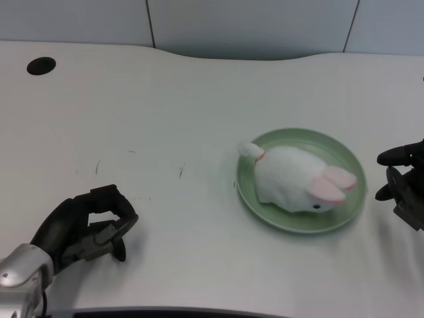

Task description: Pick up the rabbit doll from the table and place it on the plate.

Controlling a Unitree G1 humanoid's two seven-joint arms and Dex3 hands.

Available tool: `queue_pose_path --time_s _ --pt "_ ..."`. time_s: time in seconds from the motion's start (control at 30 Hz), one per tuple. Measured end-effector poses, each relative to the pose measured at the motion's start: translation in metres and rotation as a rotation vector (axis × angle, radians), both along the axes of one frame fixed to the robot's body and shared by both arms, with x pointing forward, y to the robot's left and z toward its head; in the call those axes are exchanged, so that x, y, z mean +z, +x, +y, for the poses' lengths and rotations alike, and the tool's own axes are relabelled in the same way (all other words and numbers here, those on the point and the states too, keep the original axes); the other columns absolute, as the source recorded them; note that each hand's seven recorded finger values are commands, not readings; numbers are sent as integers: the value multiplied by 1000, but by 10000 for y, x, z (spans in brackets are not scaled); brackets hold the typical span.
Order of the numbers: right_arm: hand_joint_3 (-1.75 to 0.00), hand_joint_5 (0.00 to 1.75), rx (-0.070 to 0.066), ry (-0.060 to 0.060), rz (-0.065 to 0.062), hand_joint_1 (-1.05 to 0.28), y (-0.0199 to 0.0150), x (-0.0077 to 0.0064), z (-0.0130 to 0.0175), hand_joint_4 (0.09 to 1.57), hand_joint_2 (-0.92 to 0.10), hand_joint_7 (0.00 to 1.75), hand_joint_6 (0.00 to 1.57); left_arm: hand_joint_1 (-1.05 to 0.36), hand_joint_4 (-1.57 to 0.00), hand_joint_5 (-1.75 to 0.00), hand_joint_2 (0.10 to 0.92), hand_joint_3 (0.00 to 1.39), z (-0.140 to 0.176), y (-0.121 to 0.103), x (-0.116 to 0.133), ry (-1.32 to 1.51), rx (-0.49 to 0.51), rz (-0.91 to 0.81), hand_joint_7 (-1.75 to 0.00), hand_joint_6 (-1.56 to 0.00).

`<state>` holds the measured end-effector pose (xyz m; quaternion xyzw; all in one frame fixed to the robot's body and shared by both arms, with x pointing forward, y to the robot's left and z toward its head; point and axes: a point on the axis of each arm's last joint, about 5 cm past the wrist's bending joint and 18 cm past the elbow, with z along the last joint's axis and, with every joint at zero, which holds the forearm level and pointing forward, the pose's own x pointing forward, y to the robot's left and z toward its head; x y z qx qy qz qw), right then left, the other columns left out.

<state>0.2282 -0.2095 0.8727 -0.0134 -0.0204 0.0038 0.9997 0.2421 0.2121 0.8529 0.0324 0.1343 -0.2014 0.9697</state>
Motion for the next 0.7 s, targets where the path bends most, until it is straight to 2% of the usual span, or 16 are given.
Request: queue_pose_path --time_s 0.03,0.13,0.17,0.3,0.37,0.4,0.43,0.53,0.6,0.7 --pt "-586 1651 7 -4 3 -244 7 0 -1 372 -921 1340 317 -518 -751 -1746 921 472 8 8 -4 -13 0 5 -1746 -491" --pt "-574 1646 18 -13 14 -249 25 -6 -19 371 -921 1336 324 -520 -758 -1746 921 473 21 14 -16 -30 8 11 -1746 -501" --pt "-572 1645 18 -15 19 -250 29 -11 -26 372 -921 1335 326 -520 -759 -1746 921 472 22 14 -18 -32 11 12 -1746 -502" --pt "-561 1648 24 -21 26 -249 40 -26 -44 387 -921 1326 340 -532 -753 -1746 921 476 13 37 -21 -36 12 10 -1746 -503" --pt "-554 1618 27 -47 17 -233 48 -29 -63 414 -921 1295 365 -529 -749 -1746 921 479 11 49 -28 -37 12 9 -1746 -498" --pt "-553 1613 28 -59 8 -231 51 -28 -71 418 -921 1289 369 -528 -747 -1746 921 480 12 53 -30 -38 12 8 -1746 -496" --pt "-541 1604 30 -62 1 -223 56 -32 -74 453 -921 1260 388 -524 -737 -1746 921 470 11 55 -30 -38 12 7 -1746 -488" --pt "-530 1591 35 -54 4 -225 59 -56 -77 476 -921 1225 403 -518 -730 -1746 921 469 1 57 -32 -43 16 7 -1746 -480" --pt "-528 1590 36 -53 6 -226 60 -68 -77 479 -921 1217 406 -516 -732 -1746 921 472 -4 57 -34 -47 20 8 -1746 -479" --pt "-515 1591 36 -53 8 -237 66 -72 -76 483 -921 1205 413 -536 -726 -1746 921 465 9 54 -39 -55 31 10 -1746 -474"
